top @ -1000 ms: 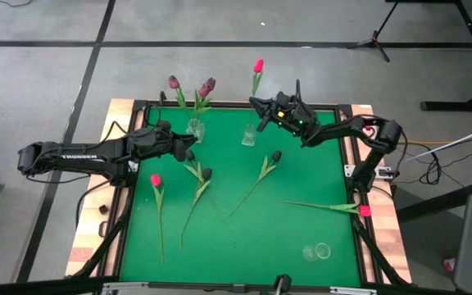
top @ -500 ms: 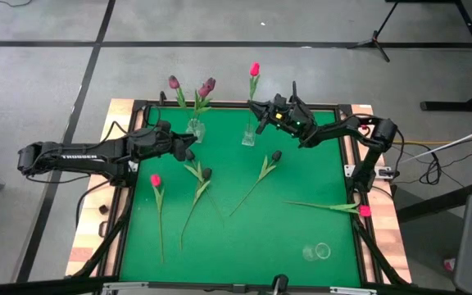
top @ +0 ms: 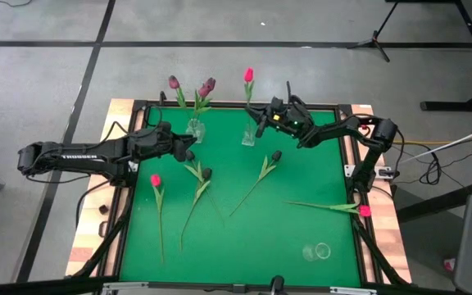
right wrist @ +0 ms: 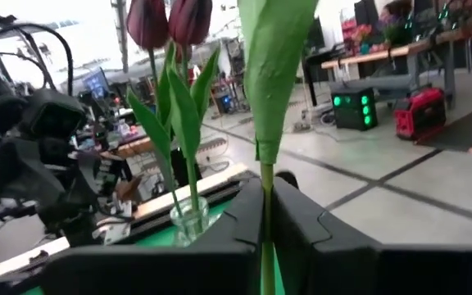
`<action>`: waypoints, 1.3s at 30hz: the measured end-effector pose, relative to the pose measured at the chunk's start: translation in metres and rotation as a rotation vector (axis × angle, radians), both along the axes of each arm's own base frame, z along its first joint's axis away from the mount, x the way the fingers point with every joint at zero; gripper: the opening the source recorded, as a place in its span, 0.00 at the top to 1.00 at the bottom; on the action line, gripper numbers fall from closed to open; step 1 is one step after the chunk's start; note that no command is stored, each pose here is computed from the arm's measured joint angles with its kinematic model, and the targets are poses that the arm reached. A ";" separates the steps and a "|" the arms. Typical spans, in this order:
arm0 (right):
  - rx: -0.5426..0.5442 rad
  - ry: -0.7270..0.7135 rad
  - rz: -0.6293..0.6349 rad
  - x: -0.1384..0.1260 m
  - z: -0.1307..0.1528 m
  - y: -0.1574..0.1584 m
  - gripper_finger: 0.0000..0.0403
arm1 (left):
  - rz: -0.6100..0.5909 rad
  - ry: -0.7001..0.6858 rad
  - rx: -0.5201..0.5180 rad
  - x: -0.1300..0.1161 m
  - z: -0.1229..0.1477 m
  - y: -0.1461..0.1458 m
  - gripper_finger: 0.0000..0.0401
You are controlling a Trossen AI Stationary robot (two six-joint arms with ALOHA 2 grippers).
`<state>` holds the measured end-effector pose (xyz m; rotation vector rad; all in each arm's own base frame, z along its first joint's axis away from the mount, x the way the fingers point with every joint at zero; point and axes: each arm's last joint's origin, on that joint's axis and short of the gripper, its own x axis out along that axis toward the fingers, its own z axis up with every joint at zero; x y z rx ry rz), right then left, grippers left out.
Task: Sort flowers into vase by color
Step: Put the middle pink tulip into the top right transparent vase, then put the right red tulip into the top right transparent vase
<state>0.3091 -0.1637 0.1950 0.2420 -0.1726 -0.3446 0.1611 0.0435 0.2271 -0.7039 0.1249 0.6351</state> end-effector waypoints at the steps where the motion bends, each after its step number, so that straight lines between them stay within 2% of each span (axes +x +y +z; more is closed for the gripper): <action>1: 0.006 0.008 0.001 0.000 -0.001 0.000 0.92 | 0.000 0.000 0.000 0.000 0.000 0.000 0.64; 6: 0.012 0.012 0.018 0.000 -0.001 0.000 0.75 | -0.001 0.005 -0.002 0.000 0.000 0.000 0.64; 11: 0.070 0.042 0.022 -0.002 0.001 0.001 0.55 | 0.000 0.004 -0.002 0.000 0.000 0.000 0.64; 15: 0.113 0.119 0.030 -0.006 0.005 0.004 0.46 | 0.000 0.005 -0.002 0.000 0.000 0.000 0.64; 22: 0.167 0.276 0.102 -0.025 0.028 0.017 0.44 | -0.001 0.009 -0.001 0.000 -0.001 0.000 0.64; 30: 0.330 0.484 0.162 -0.079 0.062 0.048 0.44 | 0.000 0.012 -0.001 0.000 -0.001 0.000 0.64; 34: 0.465 0.638 0.166 -0.100 0.060 0.070 0.44 | -0.001 0.012 -0.001 0.000 -0.001 0.000 0.64; 39: 0.592 0.933 0.247 -0.114 0.043 0.106 0.44 | -0.001 0.012 -0.001 0.000 -0.001 0.000 0.64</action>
